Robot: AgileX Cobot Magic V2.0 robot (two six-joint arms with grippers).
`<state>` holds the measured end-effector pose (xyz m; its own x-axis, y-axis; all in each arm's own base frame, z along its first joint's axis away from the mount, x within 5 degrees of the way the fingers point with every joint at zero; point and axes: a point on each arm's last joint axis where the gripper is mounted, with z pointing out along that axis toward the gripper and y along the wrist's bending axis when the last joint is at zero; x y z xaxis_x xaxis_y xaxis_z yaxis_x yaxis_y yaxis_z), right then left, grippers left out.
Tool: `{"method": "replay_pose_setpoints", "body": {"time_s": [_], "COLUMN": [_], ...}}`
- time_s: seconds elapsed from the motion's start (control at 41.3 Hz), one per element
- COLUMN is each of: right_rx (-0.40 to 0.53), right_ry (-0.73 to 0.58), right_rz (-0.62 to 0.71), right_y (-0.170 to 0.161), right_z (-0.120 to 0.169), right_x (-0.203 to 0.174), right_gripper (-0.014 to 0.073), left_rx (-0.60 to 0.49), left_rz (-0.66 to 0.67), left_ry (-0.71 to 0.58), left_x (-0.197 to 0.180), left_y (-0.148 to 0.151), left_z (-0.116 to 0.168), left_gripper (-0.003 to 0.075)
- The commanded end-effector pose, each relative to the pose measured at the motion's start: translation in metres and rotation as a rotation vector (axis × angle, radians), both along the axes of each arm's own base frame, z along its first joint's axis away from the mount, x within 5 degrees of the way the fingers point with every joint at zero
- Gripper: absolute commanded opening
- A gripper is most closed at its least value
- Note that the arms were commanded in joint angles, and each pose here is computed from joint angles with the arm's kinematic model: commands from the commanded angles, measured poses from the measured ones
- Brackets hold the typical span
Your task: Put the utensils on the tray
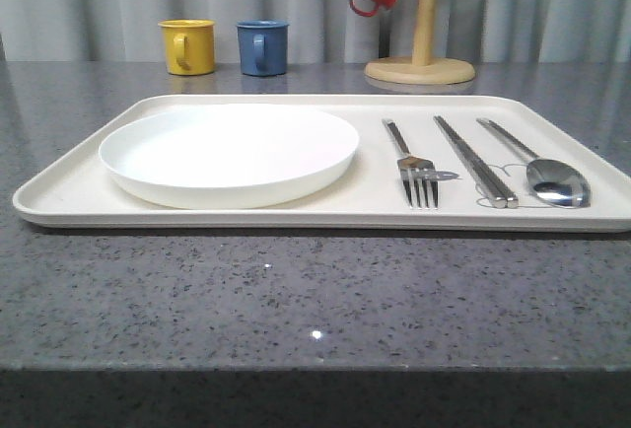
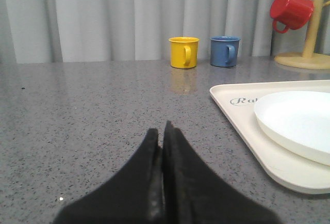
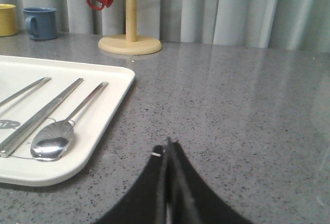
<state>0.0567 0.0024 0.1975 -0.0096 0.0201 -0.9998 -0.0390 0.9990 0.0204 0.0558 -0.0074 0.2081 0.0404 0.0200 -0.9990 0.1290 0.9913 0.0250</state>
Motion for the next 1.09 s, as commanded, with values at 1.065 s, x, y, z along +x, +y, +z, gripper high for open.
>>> {"method": "replay_pose_setpoints", "body": {"time_s": [1.065], "right_rx": [-0.003], "right_ry": [-0.102], "right_rz": [-0.010], "right_y": [-0.0008], "right_z": [0.0087], "right_x": [-0.0016], "right_gripper": [-0.0115], "left_rx": [-0.026], "left_rz": [0.080], "left_ry": [-0.081], "left_x": [-0.0010], "left_y": [0.0048], "left_z": [0.0019], "left_gripper": [-0.0020]}}
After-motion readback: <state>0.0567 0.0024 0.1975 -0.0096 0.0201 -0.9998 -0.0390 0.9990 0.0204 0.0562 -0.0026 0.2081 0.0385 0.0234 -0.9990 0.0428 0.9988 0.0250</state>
